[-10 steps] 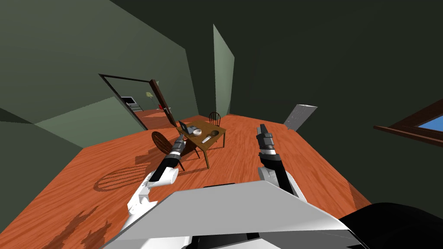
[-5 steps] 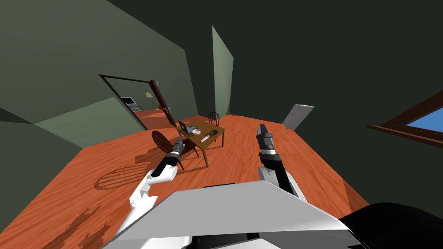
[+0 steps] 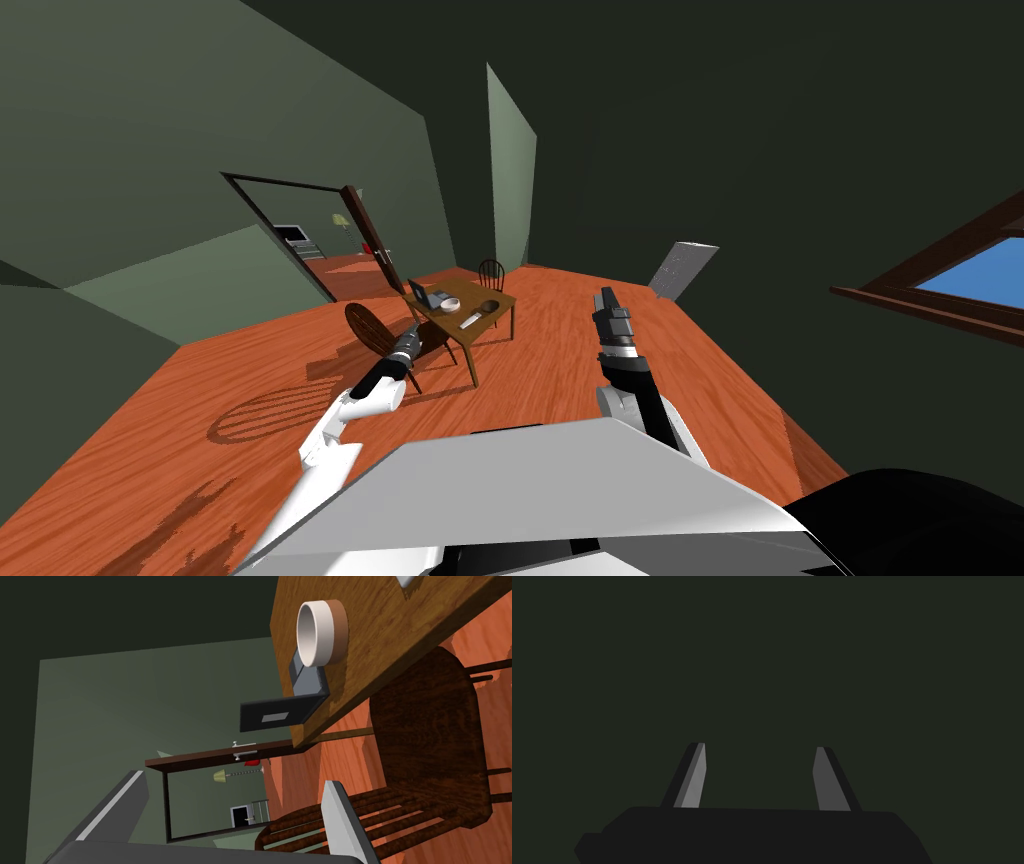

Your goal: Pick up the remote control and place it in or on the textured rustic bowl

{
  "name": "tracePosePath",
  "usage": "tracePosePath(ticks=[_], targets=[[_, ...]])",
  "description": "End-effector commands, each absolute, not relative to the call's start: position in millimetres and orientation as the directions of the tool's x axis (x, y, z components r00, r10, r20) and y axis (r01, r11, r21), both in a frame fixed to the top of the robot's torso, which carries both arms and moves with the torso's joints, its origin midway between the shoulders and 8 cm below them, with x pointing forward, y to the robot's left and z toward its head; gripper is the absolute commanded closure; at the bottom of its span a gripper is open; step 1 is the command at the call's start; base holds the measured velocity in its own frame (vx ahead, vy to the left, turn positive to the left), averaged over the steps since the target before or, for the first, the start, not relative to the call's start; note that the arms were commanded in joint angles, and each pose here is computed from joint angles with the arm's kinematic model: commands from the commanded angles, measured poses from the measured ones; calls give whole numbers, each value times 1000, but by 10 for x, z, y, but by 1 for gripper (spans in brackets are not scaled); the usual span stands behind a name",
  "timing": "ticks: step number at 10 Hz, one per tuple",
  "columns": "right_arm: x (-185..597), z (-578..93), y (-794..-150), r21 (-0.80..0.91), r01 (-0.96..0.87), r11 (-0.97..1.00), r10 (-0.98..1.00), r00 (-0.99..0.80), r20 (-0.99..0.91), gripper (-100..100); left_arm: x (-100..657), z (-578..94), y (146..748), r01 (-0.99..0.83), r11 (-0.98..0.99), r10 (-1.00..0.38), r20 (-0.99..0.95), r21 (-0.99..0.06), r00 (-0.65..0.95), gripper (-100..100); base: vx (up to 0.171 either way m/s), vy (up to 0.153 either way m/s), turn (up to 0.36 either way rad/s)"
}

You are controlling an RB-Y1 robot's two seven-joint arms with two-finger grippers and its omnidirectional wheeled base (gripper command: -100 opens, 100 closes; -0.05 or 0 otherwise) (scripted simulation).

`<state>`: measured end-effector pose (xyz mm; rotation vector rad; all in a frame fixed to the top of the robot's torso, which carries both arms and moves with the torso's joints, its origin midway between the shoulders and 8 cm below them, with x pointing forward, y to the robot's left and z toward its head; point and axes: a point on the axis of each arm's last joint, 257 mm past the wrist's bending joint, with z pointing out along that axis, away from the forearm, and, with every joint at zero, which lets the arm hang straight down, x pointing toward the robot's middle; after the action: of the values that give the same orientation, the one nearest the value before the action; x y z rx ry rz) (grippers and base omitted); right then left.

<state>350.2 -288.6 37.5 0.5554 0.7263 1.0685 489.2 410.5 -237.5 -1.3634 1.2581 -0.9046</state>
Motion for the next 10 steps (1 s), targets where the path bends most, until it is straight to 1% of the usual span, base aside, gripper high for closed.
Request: tracePosePath(ticks=[1,4,6,7,10], targets=[[3502,375,-2886,718,-579,387,920,294,-259,0,4895,-2569,4197,-266,48,-977,-101,-963,187,-100,0,-52,-14],[3502,375,-2886,718,-579,387,920,294,-259,0,4874,-2874,4489,-357,-32,-967,-61,-933,246,-100,22,-60,-32],[3501,375,-2887,718,-579,387,920,294,-259,0,4827,-2990,4508,-394,-43,-966,-63,-918,252,-100,31,-32,-9],[3501,375,-2887,718,-579,387,920,294,-259,0,4788,-3144,4654,-432,-89,-957,-43,-897,287,-100,49,-38,-44],[3501,375,-2887,718,-579,387,920,294,-259,0,4678,-3389,4796,-501,-152,-943,-26,-852,331,-100,64,-53,-36]])
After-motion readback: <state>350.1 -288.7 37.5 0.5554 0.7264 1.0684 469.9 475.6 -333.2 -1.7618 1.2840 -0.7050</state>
